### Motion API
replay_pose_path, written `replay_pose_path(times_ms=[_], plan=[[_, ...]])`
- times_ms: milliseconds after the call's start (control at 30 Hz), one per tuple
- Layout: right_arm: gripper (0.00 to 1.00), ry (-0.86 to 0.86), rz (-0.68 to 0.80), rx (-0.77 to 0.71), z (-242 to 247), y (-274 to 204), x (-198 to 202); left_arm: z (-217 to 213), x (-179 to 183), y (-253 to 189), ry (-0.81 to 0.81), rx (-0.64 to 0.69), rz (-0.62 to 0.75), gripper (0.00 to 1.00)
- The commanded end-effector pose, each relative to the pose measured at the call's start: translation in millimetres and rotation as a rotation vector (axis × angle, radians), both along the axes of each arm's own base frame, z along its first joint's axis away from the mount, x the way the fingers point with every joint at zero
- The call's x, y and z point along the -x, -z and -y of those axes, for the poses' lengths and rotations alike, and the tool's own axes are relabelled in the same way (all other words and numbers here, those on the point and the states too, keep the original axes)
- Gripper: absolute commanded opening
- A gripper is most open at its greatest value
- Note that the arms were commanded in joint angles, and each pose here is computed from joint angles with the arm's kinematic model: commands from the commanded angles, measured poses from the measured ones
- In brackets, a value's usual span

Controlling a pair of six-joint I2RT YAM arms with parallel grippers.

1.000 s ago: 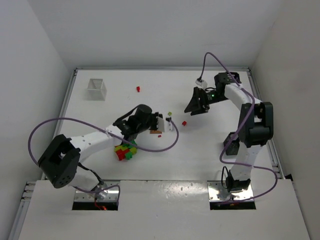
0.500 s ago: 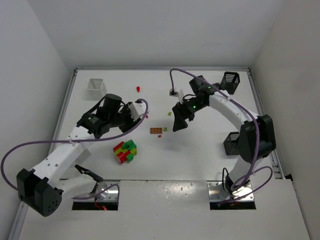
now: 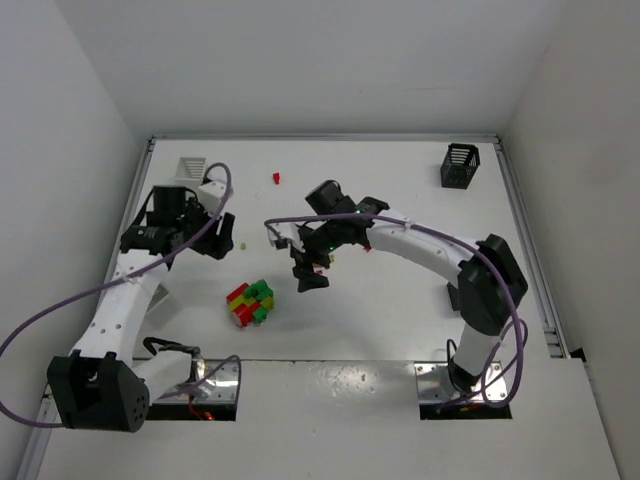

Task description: Sort the legos into containers by color

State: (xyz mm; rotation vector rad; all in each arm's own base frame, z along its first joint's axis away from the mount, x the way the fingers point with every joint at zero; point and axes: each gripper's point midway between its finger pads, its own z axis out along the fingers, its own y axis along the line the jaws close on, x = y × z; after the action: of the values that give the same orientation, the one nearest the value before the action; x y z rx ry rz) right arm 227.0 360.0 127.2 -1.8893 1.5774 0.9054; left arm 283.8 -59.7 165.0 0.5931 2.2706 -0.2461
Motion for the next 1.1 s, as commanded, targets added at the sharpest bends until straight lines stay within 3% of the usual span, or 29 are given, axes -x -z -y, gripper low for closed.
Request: replay_pose_path(times_ms=[0, 267, 633, 1067], plan=[[0.91, -0.119, 0.173, -0.171, -52.6, -15.3, -18.4, -14.4, -13.2, -27.2, -0.121, 0.105, 0.033, 0.66], [0.75, -0.321, 0.225, -0.243, -103.4, 8.1, 8.2, -55.7, -23.5, -42.6, -0.233, 0.253, -0.016, 0.67], [0.62, -0.425, 0.232, -0.287, -159.1, 18.9, 26.8, -61.2, -23.1, -38.0, -0.216, 0.249, -0.015, 0.67], [0.5, -0.426, 0.139, -0.196, -151.4, 47.9, 27.2, -59.4, -15.6, -31.7, -0.172, 0.217, -0.001, 0.67]])
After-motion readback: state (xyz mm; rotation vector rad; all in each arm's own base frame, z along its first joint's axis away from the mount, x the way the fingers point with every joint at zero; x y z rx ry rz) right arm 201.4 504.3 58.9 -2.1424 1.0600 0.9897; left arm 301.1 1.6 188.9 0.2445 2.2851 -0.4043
